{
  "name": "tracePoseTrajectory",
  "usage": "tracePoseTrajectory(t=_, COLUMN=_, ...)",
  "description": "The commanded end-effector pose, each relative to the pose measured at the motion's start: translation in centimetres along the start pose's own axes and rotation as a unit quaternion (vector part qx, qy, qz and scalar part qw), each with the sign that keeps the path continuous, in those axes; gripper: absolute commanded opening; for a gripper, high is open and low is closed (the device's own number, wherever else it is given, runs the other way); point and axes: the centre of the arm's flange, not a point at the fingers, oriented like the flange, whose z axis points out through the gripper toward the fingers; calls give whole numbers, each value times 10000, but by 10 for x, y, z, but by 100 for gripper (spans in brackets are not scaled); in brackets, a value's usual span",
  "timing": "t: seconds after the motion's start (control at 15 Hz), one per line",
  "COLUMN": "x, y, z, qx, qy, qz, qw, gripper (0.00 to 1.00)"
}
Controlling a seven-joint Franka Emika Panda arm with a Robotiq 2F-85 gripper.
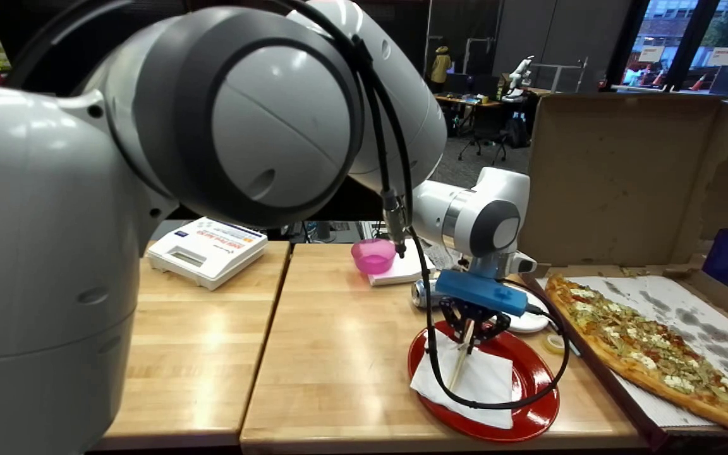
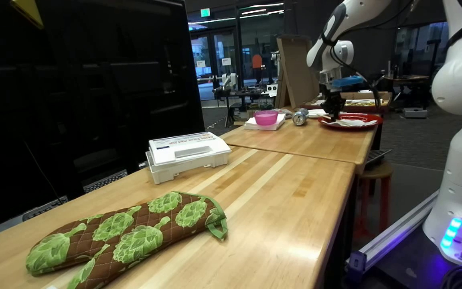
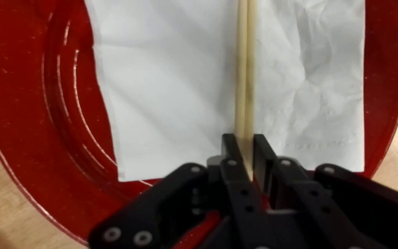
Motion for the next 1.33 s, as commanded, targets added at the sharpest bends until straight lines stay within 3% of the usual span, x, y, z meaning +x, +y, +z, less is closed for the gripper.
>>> tracePoseTrajectory(t=0.0, x=1, y=5, z=-6, qx=124, qy=-23, qz=-51, qw=9999, gripper=4)
tracePoseTrajectory(t=0.4, x=-10, y=9, z=-15, qx=61, qy=96, qz=-52, qw=9999, gripper=4)
tracePoseTrajectory(t=0.93, x=-48, y=-6, z=-24, qx=-343, qy=726, qz=-413, qw=9959, gripper=4)
tracePoseTrajectory(t=1.27, x=-68, y=-22, z=-20, qx=-641, qy=799, qz=-644, qw=9927, gripper=4)
